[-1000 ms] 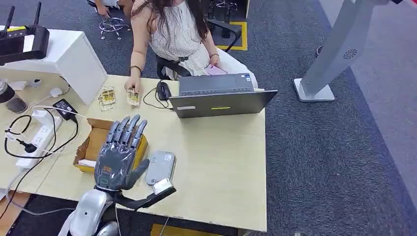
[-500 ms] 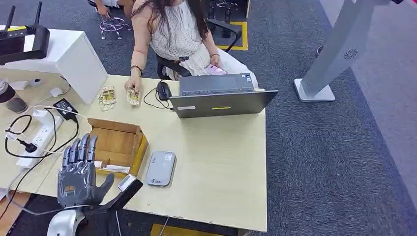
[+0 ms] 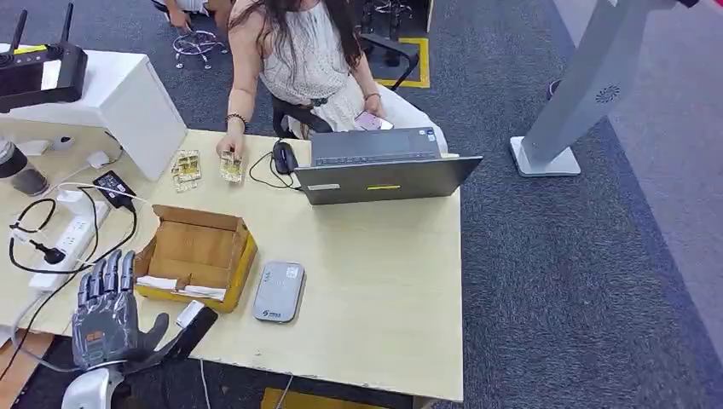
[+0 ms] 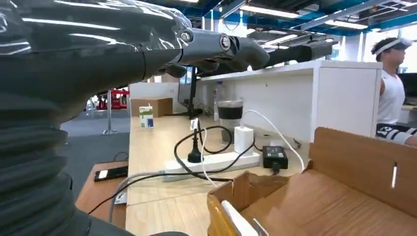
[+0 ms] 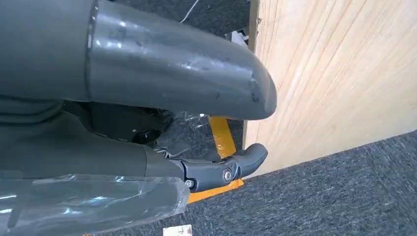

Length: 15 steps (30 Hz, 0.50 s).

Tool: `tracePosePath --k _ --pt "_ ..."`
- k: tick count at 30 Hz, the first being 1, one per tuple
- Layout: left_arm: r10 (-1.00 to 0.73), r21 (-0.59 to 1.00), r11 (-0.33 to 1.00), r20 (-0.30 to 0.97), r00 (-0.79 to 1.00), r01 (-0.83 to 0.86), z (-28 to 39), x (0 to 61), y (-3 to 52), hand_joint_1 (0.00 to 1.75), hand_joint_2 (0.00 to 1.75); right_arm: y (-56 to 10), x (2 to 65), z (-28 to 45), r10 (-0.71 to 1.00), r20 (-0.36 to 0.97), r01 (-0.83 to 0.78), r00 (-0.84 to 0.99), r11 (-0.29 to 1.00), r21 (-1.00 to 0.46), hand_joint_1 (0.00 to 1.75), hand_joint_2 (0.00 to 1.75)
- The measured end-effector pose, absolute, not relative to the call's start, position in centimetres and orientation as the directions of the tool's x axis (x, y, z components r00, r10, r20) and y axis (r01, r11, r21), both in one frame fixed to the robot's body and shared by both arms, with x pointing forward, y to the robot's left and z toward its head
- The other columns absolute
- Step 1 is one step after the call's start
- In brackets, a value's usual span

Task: Pass the card to the sensor for recognition and then transmit it.

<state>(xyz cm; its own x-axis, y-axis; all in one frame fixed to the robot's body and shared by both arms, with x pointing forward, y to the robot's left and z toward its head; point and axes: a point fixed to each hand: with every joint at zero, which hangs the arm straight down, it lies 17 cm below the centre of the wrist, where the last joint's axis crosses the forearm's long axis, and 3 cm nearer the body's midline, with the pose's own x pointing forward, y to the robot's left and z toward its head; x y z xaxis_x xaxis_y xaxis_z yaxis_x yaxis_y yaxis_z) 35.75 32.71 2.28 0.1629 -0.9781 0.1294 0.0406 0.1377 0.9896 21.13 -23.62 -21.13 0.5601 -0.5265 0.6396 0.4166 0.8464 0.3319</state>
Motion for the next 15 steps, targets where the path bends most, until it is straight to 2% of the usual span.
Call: tracePosePath --k 15 --pt "-0.982 0.986 0.133 0.116 0.149 0.105 0.4 37.3 31.6 0.0 1.75 -23.3 21.7 -21.0 -0.514 0.642 0.397 0.569 0.855 0.333 0.0 0.0"
